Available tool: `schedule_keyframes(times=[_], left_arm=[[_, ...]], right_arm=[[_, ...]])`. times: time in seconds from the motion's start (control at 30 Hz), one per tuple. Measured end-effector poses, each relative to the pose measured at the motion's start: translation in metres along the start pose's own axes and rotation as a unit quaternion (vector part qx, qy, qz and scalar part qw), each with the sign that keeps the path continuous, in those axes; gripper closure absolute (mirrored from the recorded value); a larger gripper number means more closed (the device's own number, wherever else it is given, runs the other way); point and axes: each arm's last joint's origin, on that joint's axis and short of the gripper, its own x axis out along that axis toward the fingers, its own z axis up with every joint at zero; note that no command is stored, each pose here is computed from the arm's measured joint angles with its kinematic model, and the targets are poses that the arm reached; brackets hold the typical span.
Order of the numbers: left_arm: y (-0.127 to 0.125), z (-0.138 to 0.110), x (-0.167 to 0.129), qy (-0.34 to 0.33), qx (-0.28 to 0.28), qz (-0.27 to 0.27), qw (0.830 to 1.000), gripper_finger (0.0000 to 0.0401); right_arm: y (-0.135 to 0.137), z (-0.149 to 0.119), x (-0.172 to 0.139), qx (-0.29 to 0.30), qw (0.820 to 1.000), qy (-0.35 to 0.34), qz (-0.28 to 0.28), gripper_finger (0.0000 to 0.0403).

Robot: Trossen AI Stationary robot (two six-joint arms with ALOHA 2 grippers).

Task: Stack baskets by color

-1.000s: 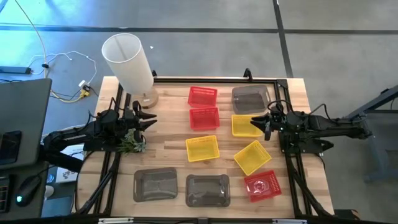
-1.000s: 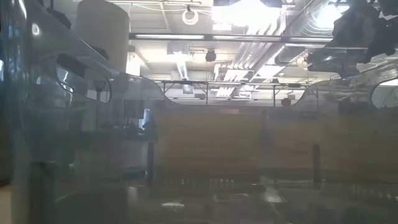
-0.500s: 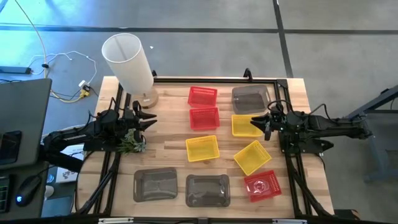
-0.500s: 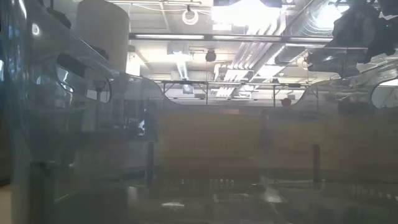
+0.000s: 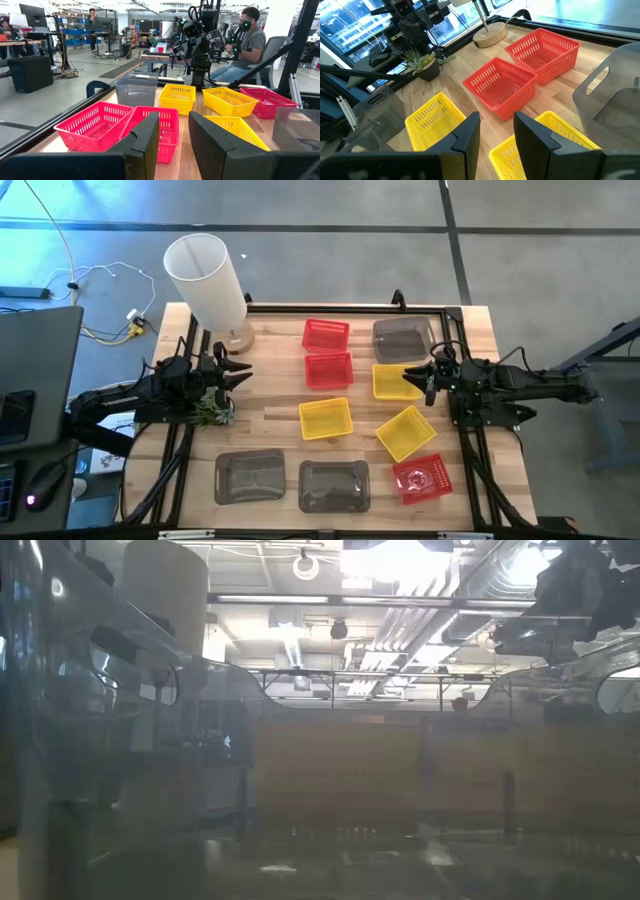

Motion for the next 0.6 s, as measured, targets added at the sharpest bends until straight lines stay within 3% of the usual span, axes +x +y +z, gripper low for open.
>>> schedule_keyframes(times=[0.37, 0.6], left_arm=[[0.0, 0.0, 0.0, 0.0, 0.0, 0.0, 1.0, 0.0307], [0.0, 0.0, 0.0, 0.0, 0.0, 0.0, 1.0, 0.0307]], right_arm=[[0.0, 0.0, 0.0, 0.0, 1.0, 0.0, 0.0, 0.0295], [-0.0001, -0.0001, 0.0, -0.082, 0.997, 0.0, -0.002, 0.0295]])
